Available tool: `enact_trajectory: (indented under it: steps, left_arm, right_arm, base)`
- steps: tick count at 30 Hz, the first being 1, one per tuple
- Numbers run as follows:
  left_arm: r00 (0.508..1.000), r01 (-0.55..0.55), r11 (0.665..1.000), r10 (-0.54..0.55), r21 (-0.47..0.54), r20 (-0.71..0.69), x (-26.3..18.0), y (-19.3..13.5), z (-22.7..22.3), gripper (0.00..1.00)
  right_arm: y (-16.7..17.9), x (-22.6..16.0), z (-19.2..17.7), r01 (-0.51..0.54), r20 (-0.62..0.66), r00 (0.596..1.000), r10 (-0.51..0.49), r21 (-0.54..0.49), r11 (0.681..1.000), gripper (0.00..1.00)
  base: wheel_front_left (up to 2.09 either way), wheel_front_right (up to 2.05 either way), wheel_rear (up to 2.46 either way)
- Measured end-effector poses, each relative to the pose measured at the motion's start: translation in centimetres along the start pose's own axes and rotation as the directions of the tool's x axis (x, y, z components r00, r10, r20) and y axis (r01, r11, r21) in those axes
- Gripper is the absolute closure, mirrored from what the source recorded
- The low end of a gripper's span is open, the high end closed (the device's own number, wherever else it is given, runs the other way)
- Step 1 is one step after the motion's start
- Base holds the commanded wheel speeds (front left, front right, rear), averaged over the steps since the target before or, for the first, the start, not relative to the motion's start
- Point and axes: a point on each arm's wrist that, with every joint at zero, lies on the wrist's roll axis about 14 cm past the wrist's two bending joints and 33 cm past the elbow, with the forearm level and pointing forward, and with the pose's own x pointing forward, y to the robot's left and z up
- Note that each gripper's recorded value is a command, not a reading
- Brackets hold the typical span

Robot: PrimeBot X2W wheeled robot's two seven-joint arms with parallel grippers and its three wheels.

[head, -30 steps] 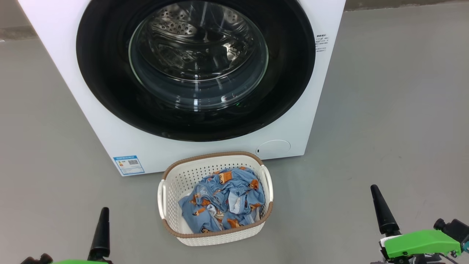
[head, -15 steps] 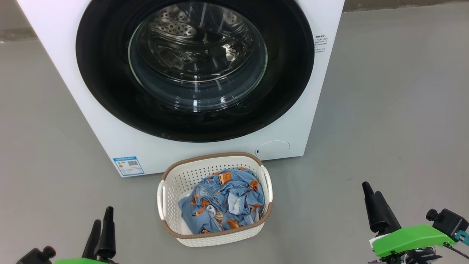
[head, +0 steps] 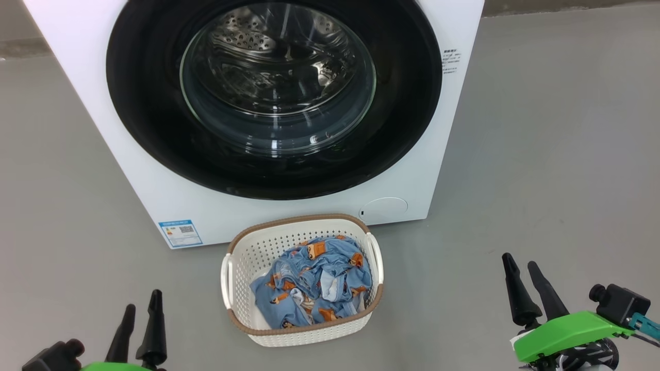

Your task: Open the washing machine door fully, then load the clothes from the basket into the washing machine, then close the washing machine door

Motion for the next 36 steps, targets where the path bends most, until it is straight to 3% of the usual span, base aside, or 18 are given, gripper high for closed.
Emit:
enact_trajectory:
  steps: [17,36]
  left_arm:
    - [0.999,0.010,0.972,-0.019,0.234,0.037,-0.1,0.2,1.0,0.00]
    - [0.996,0.053,0.885,-0.080,0.462,0.039,-0.1,-0.7,1.2,0.00]
  right_arm:
    - [0.5,0.2,0.6,-0.026,0.024,0.999,0.033,-0.252,0.967,0.00]
    - [1.7,0.4,1.3,-0.058,0.051,0.994,0.092,-0.469,0.881,0.00]
  base:
    - [0.00,0.00,0.00]
    - [0.00,0.00,0.00]
